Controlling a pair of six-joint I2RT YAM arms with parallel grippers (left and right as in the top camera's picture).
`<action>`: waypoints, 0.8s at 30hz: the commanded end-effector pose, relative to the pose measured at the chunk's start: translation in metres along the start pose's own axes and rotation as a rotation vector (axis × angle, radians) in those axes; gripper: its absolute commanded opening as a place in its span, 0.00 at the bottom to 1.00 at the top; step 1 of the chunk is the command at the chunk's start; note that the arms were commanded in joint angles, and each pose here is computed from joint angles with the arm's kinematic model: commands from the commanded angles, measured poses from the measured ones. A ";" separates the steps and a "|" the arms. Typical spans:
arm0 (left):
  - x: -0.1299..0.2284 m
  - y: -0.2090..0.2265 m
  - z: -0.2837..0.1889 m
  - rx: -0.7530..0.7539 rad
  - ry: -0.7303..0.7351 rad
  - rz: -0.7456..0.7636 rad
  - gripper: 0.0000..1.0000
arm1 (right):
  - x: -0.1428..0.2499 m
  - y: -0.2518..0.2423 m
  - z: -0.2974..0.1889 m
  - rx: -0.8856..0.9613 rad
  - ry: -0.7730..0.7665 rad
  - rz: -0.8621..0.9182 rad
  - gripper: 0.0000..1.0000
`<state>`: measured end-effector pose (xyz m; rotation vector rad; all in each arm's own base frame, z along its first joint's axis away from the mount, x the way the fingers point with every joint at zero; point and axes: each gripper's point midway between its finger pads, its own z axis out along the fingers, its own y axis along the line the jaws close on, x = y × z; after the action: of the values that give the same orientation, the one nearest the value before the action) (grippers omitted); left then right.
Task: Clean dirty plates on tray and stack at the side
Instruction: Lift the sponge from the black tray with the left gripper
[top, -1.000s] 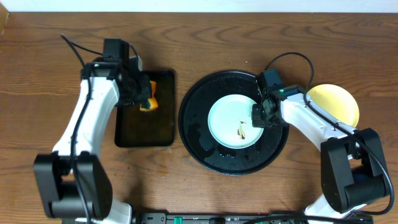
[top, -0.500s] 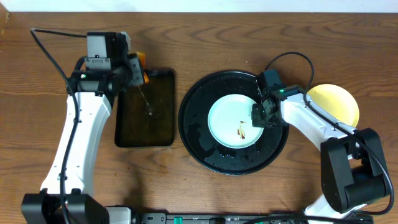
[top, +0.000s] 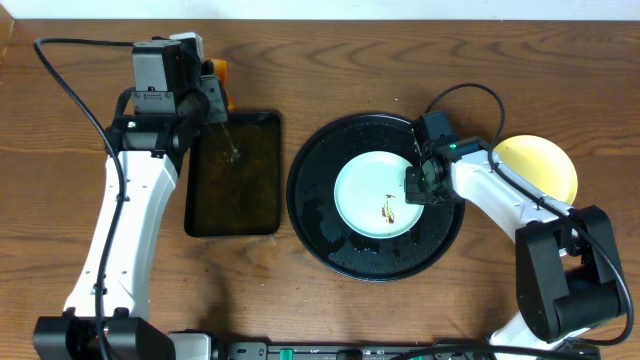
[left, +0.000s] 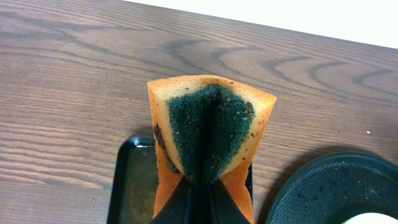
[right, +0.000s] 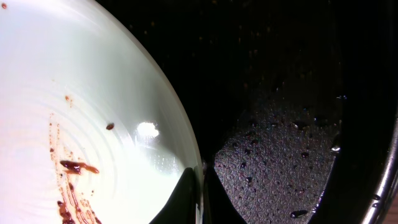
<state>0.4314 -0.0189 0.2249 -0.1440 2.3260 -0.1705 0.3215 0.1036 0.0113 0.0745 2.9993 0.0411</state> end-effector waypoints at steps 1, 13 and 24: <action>-0.018 0.000 -0.017 -0.017 -0.063 0.021 0.07 | 0.000 -0.006 0.001 0.033 -0.009 -0.014 0.01; 0.120 0.022 0.029 -0.109 0.506 -0.117 0.08 | 0.000 -0.006 0.001 0.032 -0.010 -0.014 0.01; 0.158 0.009 0.044 -0.029 0.674 -0.164 0.07 | 0.001 -0.006 0.001 0.033 -0.008 -0.014 0.01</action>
<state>0.3569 -0.0306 0.0733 -0.3342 2.9919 -0.2403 0.3222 0.1036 0.0113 0.0745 2.9965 0.0413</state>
